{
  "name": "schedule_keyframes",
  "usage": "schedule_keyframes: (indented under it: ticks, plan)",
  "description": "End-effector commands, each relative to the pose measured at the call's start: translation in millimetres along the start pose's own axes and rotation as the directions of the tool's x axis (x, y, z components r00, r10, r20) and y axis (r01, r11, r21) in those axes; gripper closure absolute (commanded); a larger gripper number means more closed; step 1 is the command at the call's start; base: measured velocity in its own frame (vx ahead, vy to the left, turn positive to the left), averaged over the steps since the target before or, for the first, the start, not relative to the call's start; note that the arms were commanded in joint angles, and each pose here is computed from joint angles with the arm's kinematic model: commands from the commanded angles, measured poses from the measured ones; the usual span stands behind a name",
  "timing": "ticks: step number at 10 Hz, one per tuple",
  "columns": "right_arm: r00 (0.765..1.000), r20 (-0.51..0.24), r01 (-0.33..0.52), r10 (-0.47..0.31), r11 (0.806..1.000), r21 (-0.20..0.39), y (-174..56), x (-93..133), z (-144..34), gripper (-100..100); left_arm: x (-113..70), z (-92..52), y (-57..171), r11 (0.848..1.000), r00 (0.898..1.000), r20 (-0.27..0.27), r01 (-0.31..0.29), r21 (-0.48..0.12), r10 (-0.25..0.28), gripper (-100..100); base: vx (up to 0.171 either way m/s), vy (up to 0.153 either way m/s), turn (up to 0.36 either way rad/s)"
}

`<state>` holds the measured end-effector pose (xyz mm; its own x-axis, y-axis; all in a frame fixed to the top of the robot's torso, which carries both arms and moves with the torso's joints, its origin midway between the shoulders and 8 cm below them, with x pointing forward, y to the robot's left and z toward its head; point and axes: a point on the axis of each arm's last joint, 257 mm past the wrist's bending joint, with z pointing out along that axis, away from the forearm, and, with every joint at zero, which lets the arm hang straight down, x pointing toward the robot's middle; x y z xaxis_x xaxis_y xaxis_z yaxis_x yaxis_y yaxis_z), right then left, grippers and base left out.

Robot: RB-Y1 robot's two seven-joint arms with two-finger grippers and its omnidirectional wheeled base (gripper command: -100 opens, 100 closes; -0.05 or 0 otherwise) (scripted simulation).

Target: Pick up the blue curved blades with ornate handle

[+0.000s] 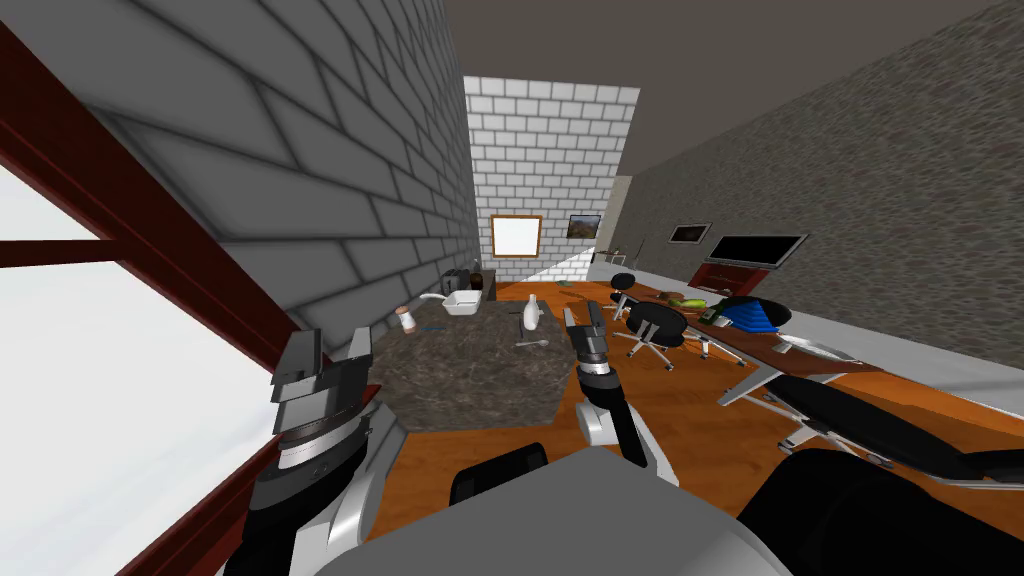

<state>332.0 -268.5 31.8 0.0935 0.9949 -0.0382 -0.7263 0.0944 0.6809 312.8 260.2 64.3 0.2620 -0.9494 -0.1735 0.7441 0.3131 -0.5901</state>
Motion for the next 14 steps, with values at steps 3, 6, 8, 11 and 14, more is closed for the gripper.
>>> schedule_keyframes:
  ticks: [3, 6, 8, 11, 14]
  plan:
    - [0.996, -0.078, 0.057, -0.052, 0.996, 0.073, -19, -3, -15.4, -100, 0.0, 0.0, 0, 1.0, 1.0, 0.0, 0.0, 0.0, 0.0, 0, -0.051, 0.03, 0.143]
    - [0.985, -0.141, 0.121, -0.098, 0.979, 0.164, -43, -13, -37.2, -100, 0.0, 0.0, 0, 1.0, 1.0, 0.0, 0.0, 0.0, 0.0, 0, -0.073, 0.052, 0.189]
    - [0.979, -0.168, 0.148, -0.114, 0.969, 0.2, -52, -19, -46.6, -100, 0.1, 0.1, 0, 1.0, 1.0, 0.0, 0.0, 0.0, 0.0, 0, -0.054, 0.055, 0.167]
    - [0.961, -0.231, 0.224, -0.154, 0.921, 0.319, -79, -41, -79.9, -100, 0.0, 0.0, 0, 1.0, 1.0, 0.0, 0.0, 0.0, 0.0, 0, -0.047, 0.059, 0.232]
    - [0.942, -0.286, 0.284, -0.173, 0.866, 0.412, -96, -62, -110.0, -100, 0.0, 0.0, 0, 1.0, 1.0, 0.0, 0.0, 0.0, 0.0, 0, -0.034, 0.059, 0.213]
